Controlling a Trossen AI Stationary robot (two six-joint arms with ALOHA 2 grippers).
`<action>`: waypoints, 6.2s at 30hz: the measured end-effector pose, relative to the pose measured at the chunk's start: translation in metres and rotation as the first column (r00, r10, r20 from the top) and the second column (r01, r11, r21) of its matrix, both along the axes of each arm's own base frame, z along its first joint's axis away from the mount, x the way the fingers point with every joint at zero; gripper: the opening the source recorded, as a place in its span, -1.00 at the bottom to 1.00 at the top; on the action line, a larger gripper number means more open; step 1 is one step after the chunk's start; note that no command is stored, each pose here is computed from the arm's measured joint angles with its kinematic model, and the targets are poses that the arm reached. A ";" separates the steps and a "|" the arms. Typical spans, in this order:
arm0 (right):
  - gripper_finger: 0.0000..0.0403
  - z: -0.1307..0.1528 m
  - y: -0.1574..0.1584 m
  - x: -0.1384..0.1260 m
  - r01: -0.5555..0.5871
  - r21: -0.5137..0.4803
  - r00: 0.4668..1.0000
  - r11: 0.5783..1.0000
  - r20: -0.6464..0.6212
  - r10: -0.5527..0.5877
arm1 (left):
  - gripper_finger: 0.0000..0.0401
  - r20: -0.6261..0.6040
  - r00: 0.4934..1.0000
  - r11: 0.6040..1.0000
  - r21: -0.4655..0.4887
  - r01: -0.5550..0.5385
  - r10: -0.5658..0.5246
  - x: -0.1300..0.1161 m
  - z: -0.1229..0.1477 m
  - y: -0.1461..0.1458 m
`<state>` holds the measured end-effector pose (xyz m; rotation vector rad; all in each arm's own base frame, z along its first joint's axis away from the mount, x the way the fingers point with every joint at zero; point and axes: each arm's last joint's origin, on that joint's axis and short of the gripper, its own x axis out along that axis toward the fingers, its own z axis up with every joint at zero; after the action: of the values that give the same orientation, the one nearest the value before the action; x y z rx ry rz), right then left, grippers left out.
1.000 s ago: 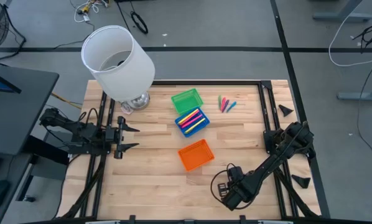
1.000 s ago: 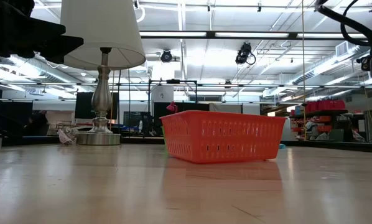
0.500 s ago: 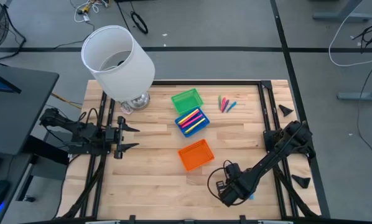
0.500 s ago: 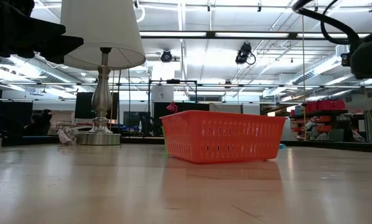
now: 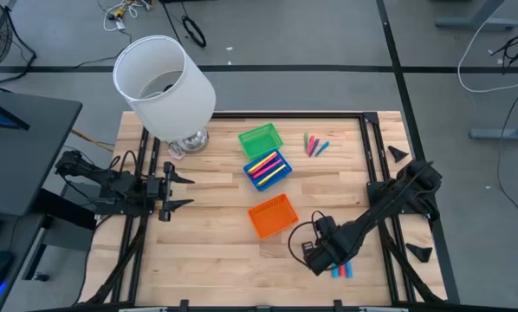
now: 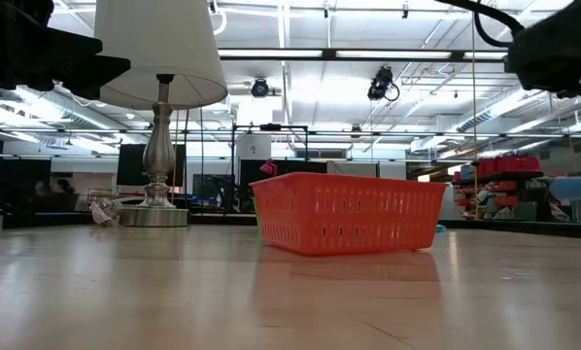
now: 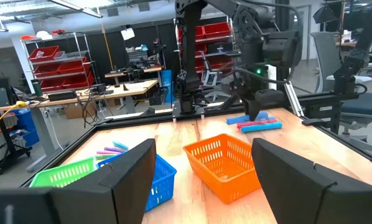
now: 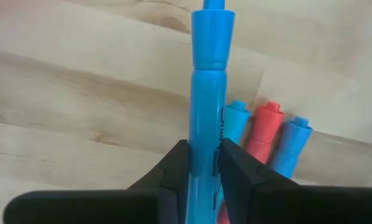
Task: Pick & Place Markers
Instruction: Put the left blue highlighter pen into the green bin
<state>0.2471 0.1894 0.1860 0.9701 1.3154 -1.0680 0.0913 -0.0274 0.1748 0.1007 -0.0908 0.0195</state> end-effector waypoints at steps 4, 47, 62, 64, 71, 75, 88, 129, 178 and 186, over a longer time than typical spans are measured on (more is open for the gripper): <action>-0.65 0.008 -0.006 0.000 -0.032 0.010 0.999 0.999 0.007 0.032 | 0.36 0.001 1.000 1.000 0.000 0.000 0.000 0.000 0.000 0.000; -0.65 0.035 -0.034 0.018 -0.989 0.024 0.142 0.144 -0.064 0.988 | 0.36 0.000 1.000 1.000 0.000 0.000 0.000 0.000 0.000 0.000; -0.65 0.063 -0.103 0.061 -0.998 -0.048 0.036 0.031 -0.096 0.995 | 0.36 0.000 1.000 1.000 0.000 0.000 0.000 0.000 0.000 0.000; -0.65 0.063 -0.114 0.064 -0.999 -0.041 0.016 0.011 -0.102 0.995 | 0.36 0.000 1.000 1.000 0.000 0.000 0.000 0.000 0.000 0.000; -0.65 0.064 -0.157 0.074 -0.998 -0.038 -0.050 -0.058 -0.190 0.980 | 0.36 0.000 1.000 1.000 0.000 0.000 0.000 0.000 0.000 0.000; -0.65 0.063 -0.180 0.083 -0.991 -0.077 -0.091 -0.112 -0.244 0.966 | 0.36 0.000 1.000 1.000 0.000 0.000 0.000 0.000 0.000 0.000; -0.65 0.051 -0.247 0.123 -0.936 -0.092 -0.230 -0.340 -0.570 0.789 | 0.36 0.000 1.000 1.000 0.000 0.000 0.000 0.000 0.000 0.000; -0.65 0.001 -0.356 0.179 -0.961 -0.154 -0.130 -0.230 -0.485 0.865 | 0.36 0.000 1.000 1.000 0.000 0.000 0.000 0.000 0.000 0.000; -0.24 0.025 -0.335 0.148 -0.683 -0.230 0.708 0.693 0.026 0.706 | 0.36 0.000 1.000 1.000 0.000 0.000 0.000 0.000 0.000 0.000; -0.24 0.025 -0.334 0.149 -0.524 -0.218 0.829 0.824 0.094 0.552 | 0.36 0.000 1.000 1.000 0.000 0.000 0.000 0.000 0.000 0.000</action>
<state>0.3957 -0.1451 0.2113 0.4764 1.2345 -0.6421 0.0912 -0.0274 0.1748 0.1005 -0.0911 0.0195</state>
